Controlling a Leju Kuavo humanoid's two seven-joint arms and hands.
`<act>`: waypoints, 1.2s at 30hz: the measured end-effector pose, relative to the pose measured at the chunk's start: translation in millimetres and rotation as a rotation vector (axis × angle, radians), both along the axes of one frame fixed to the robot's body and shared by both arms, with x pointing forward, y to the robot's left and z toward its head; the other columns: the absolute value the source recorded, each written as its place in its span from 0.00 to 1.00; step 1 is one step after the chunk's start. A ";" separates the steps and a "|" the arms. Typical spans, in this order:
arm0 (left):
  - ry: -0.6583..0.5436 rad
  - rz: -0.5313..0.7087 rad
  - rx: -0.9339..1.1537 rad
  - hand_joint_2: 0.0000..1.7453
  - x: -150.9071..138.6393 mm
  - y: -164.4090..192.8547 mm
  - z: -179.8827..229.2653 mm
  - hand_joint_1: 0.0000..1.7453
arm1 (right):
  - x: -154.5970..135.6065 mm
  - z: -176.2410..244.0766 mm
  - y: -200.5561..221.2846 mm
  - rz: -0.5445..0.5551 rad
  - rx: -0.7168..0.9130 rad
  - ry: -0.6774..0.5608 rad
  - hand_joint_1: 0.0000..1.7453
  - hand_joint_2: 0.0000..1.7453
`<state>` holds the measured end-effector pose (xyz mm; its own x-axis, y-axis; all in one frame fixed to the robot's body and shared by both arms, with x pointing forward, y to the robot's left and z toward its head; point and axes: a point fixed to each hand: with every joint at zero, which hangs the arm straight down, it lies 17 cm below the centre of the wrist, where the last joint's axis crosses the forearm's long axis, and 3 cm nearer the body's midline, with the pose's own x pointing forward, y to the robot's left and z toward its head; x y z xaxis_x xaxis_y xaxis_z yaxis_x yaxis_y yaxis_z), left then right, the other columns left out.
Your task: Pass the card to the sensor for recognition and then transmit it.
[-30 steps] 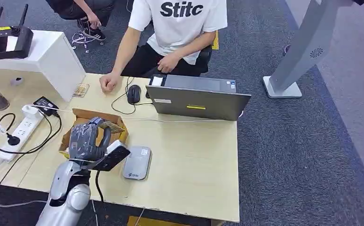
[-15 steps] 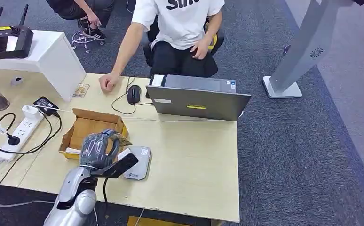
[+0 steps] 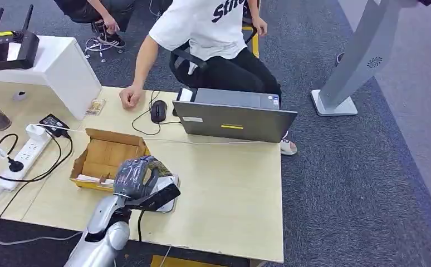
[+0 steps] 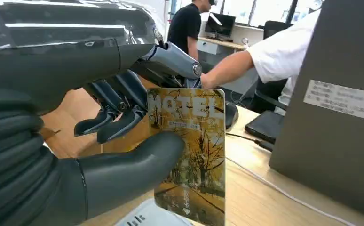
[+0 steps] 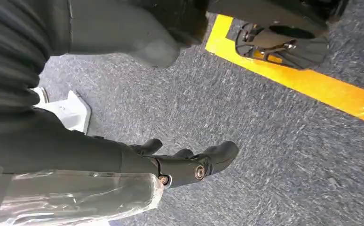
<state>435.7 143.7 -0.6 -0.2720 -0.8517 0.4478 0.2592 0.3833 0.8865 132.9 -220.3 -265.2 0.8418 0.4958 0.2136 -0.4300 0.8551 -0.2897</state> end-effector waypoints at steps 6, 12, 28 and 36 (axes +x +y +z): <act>0.015 -0.013 0.005 1.00 -2.9 -6.5 -5.8 1.00 | 1.3 0.4 1.6 0.002 0.003 -0.001 0.00 1.00; 0.061 -0.060 0.032 1.00 -13.8 -22.8 -23.6 1.00 | 1.2 1.1 7.3 0.007 0.009 0.001 0.00 1.00; 0.166 -0.030 0.172 1.00 -30.7 -1.7 -74.8 1.00 | -0.8 1.7 15.6 0.013 0.014 0.011 0.00 1.00; 0.110 0.008 0.194 1.00 -10.9 20.2 -59.7 1.00 | -2.2 1.5 15.5 0.003 0.014 0.009 0.00 1.00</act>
<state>424.8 163.8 -60.3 -0.2236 -0.9267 0.3019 0.3557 0.2108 0.9105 130.7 -204.8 -263.7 0.8420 0.4956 0.2129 -0.4355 0.8575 -0.2737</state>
